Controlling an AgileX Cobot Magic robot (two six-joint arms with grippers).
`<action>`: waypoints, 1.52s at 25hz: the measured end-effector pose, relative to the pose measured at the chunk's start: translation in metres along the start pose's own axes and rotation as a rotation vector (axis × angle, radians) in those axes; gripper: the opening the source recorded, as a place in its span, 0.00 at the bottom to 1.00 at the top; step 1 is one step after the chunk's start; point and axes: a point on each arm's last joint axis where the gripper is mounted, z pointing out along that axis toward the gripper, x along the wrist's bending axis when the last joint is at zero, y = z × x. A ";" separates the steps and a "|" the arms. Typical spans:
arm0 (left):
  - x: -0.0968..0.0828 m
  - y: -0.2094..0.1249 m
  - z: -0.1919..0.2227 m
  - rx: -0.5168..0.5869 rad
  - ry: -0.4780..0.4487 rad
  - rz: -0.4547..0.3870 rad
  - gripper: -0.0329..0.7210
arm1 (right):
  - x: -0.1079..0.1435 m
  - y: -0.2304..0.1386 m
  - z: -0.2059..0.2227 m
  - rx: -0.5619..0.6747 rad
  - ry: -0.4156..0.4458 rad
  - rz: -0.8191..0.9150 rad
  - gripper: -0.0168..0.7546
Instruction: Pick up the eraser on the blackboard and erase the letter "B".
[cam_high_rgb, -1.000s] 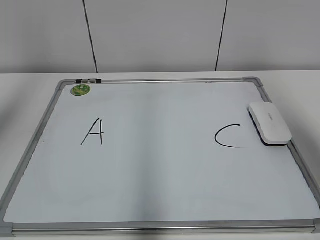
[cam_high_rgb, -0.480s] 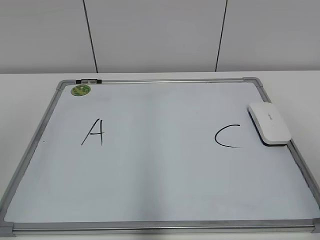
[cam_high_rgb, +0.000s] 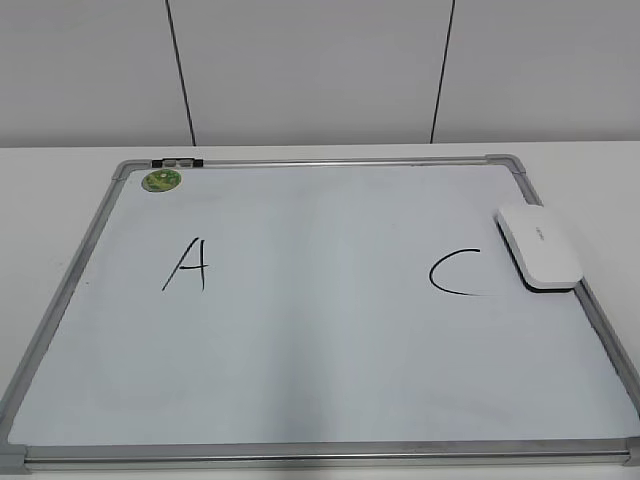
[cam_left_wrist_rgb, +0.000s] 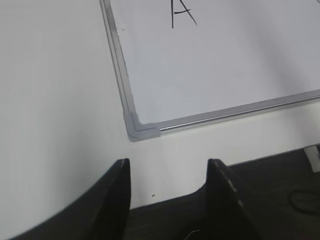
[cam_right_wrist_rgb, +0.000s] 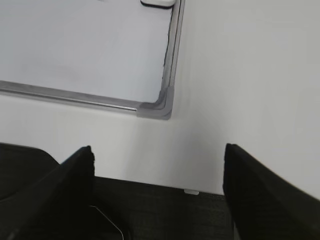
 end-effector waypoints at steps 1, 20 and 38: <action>0.001 -0.004 0.001 -0.001 0.011 0.004 0.54 | 0.000 -0.004 0.003 0.009 -0.003 0.000 0.79; 0.011 -0.011 0.020 -0.063 0.090 0.023 0.54 | 0.001 -0.010 0.018 -0.023 -0.011 -0.005 0.79; 0.011 -0.012 0.019 -0.072 0.091 0.024 0.53 | 0.000 -0.011 0.017 -0.033 -0.033 0.022 0.79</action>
